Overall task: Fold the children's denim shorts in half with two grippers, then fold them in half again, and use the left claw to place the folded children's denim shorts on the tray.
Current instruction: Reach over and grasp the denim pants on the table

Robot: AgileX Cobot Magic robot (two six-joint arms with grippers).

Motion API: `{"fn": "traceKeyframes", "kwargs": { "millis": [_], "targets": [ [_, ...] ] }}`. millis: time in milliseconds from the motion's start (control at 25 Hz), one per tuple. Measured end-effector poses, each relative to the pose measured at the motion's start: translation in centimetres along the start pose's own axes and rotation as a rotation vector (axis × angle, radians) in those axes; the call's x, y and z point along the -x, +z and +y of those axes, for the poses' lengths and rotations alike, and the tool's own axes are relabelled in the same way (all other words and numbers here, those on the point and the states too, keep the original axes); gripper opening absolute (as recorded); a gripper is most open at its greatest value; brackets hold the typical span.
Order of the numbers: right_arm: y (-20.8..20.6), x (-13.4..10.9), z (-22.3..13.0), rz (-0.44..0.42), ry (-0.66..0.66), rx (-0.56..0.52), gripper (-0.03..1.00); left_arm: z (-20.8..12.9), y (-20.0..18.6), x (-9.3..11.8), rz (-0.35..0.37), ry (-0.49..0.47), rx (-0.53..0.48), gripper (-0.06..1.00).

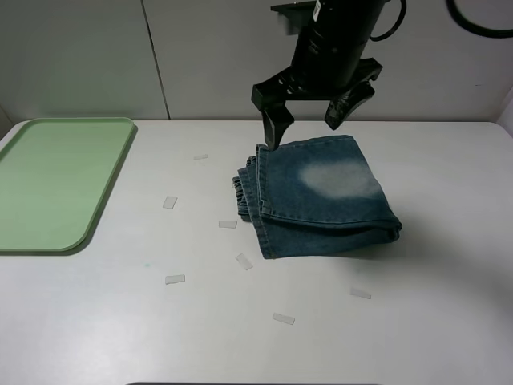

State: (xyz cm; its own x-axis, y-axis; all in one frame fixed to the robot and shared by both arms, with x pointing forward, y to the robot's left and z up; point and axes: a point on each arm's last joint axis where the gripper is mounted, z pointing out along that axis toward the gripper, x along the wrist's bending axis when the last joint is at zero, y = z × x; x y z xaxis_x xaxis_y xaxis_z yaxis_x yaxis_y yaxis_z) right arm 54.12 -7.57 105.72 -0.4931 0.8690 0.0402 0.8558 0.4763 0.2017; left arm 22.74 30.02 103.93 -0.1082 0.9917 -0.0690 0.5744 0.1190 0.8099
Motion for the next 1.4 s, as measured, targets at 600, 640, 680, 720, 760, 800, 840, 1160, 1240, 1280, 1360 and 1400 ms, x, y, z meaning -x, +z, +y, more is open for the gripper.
{"fn": "traceKeyframes", "kwargs": {
  "millis": [600,640,680,720,760,800,840,1160,1240,1280,1360,1400],
  "targets": [
    [-5.4,1.4,-12.9,0.005,-0.047,0.013,0.69,0.0,0.0,0.0,0.0,0.0,0.0,0.94],
    [-5.4,1.5,-13.7,0.005,-0.047,0.014,0.69,0.0,0.0,0.0,0.0,0.0,0.0,0.94],
    [-5.6,1.6,-14.6,0.005,-0.047,0.019,0.69,0.0,0.0,0.0,0.0,0.0,0.0,0.94],
    [-5.9,1.7,-15.5,0.006,-0.047,0.03,0.69,0.0,0.0,0.0,0.0,0.0,0.0,0.94],
    [-6.1,1.9,-16.4,0.007,-0.047,0.037,0.69,0.0,0.0,0.0,0.0,0.0,0.0,0.94],
    [-6.0,2.0,-17.3,0.007,-0.047,0.036,0.69,0.0,0.0,0.0,0.0,0.0,0.0,0.94],
    [-6.1,2.1,-18.2,0.008,-0.047,0.044,0.69,0.0,0.0,0.0,0.0,0.0,0.0,0.94],
    [-7.4,2.9,-25.3,0.022,-0.05,0.189,0.69,0.0,0.0,0.0,0.0,0.0,0.0,0.94],
    [-7.7,3.1,-26.9,0.027,-0.047,0.262,0.69,0.0,0.0,0.0,0.0,0.0,0.0,0.94],
    [-7.9,3.3,-27.6,0.03,-0.037,0.318,0.69,0.0,0.0,0.0,0.0,0.0,0.0,0.94],
    [-8.2,3.7,-29.0,0.025,-0.005,0.428,0.69,0.0,0.0,0.0,0.0,0.0,0.0,0.94],
    [-8.4,3.9,-29.7,0.018,0.017,0.489,0.69,0.0,0.0,0.0,0.0,0.0,0.0,0.94]
  ]
}}
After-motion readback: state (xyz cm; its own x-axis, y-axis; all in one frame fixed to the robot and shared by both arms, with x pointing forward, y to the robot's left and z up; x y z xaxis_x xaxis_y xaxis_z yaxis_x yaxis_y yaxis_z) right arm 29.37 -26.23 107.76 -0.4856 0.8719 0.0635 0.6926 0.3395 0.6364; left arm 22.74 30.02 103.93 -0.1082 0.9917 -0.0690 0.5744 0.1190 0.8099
